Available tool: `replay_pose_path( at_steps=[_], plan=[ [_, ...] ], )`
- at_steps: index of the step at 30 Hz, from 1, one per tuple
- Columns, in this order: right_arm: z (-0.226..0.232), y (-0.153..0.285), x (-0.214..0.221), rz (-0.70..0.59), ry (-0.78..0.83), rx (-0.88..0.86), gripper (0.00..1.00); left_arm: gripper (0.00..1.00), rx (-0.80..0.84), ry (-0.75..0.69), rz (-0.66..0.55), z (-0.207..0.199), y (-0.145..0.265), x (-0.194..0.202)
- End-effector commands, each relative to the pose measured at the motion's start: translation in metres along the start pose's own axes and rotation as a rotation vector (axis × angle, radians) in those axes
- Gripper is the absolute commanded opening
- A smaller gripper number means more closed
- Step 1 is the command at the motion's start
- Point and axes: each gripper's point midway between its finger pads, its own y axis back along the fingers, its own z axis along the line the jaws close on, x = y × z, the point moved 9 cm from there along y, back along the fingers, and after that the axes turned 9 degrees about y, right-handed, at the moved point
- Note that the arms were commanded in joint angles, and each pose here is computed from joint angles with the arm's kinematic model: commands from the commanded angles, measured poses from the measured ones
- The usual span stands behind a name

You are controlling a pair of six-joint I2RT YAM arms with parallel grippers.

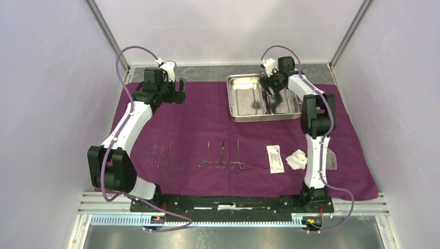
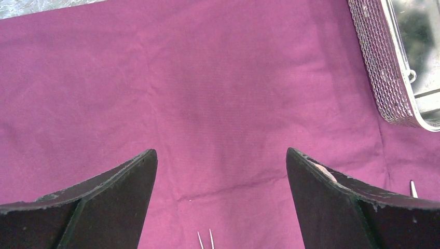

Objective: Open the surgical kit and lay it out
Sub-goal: Reset both arms

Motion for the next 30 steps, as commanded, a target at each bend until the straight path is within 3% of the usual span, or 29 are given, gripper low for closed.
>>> replay_pose_path(
  at_steps=[1,9,17,23,30],
  plan=[
    [-0.014,-0.012,-0.013,-0.001,0.009,0.056,0.89,1.00,0.017,-0.046,-0.047,-0.001,0.004,-0.018],
    [-0.010,-0.004,-0.002,0.050,0.054,0.053,0.89,1.00,0.026,-0.047,-0.049,-0.002,0.006,-0.022],
    [0.018,0.052,0.039,0.110,0.109,-0.048,0.85,1.00,0.023,-0.055,-0.060,-0.002,0.014,-0.023],
    [0.013,0.089,0.052,0.082,0.085,-0.076,0.84,1.00,0.046,-0.043,-0.061,-0.005,0.016,-0.023],
    [0.017,0.096,0.060,0.144,0.145,-0.159,0.84,1.00,0.047,-0.036,-0.068,-0.005,0.016,-0.023]
  ],
)
